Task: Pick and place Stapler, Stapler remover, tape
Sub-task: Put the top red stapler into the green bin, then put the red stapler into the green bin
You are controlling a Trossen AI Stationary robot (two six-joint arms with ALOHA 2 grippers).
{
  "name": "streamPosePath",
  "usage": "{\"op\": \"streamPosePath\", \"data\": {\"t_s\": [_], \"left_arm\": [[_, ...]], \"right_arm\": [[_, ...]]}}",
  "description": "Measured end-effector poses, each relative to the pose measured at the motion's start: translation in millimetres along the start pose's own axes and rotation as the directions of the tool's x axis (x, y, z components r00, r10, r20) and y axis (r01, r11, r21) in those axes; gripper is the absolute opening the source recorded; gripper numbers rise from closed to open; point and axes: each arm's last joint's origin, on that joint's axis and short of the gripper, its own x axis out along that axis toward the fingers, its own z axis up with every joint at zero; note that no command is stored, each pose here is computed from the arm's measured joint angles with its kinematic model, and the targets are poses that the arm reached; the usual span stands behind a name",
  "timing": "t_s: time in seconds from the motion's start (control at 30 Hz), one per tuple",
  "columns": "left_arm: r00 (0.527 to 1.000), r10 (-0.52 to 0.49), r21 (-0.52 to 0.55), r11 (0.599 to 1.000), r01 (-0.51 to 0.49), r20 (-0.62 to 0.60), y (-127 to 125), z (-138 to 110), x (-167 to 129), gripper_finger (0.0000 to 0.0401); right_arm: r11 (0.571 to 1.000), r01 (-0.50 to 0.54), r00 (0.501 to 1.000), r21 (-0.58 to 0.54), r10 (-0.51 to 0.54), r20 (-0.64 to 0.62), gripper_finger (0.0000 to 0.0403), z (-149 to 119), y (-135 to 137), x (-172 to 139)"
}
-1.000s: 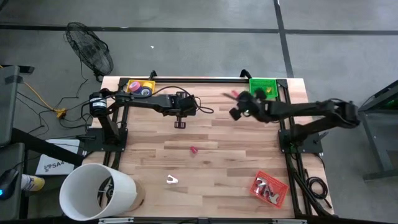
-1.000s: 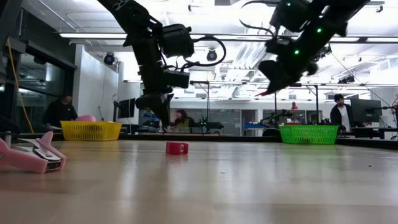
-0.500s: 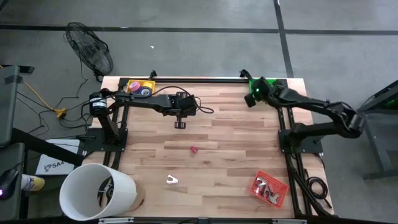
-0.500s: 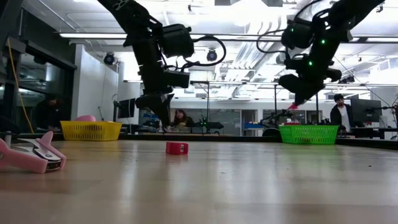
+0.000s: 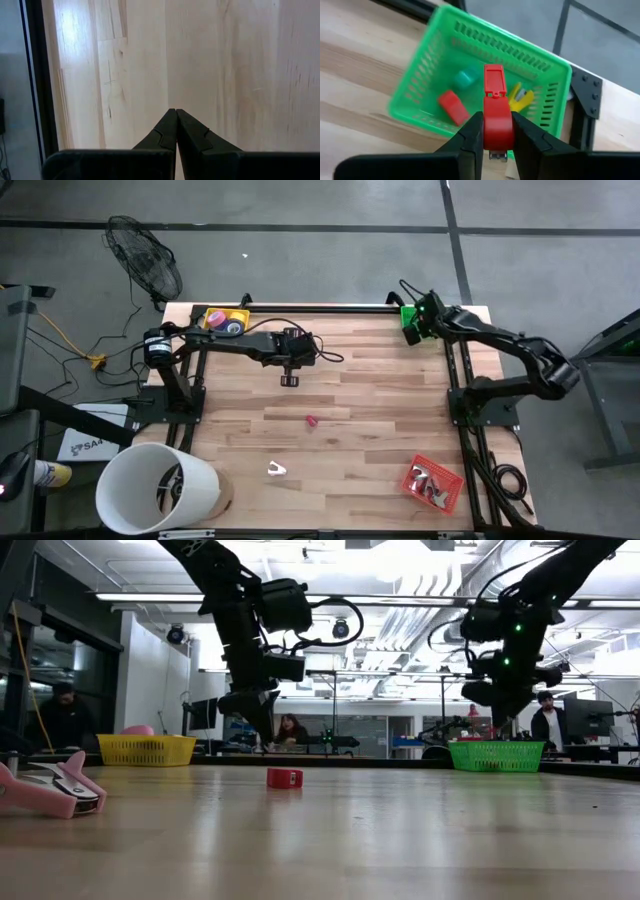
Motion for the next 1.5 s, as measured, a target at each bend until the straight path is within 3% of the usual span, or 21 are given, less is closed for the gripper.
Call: {"op": "streamPosePath", "data": {"t_s": [0.43,0.87,1.13,1.27,1.37,1.5], "left_arm": [[1.000,-0.017,-0.001,1.000,0.017,0.012,-0.3,0.6,-0.1,0.0001],[1.000,-0.018,0.001,1.000,0.018,0.008,-0.5,0.3,0.0,0.0001],[0.999,-0.033,0.009,0.999,0.033,-0.013,-1.6,-2.0,0.0,0.0001],[0.995,-0.098,0.015,0.995,0.098,-0.002,-4.0,-2.7,-0.2,0.0001],[0.989,-0.148,0.058,0.987,0.147,0.014,-8.8,-1.3,-1.6,0.0001],[0.981,-0.189,0.194,0.965,0.178,0.041,-20.7,4.1,-5.8,0.0001]], "right_arm": [[0.994,0.080,0.993,-0.080,-0.087,-0.083,0.0078,-3.9,11.2,29.0],[0.991,0.129,0.991,-0.028,-0.129,-0.031,0.0162,1.0,12.4,33.2],[0.999,-0.021,1.000,-0.026,0.021,-0.001,0.0173,4.6,12.7,21.0],[0.993,-0.113,0.992,-0.018,0.114,0.046,0.0173,7.2,11.0,6.1],[0.984,-0.170,0.980,-0.059,0.175,0.096,0.0174,8.0,12.6,-8.6],[0.957,-0.253,0.949,-0.138,0.274,0.159,0.0170,6.3,19.6,-30.7]]}}
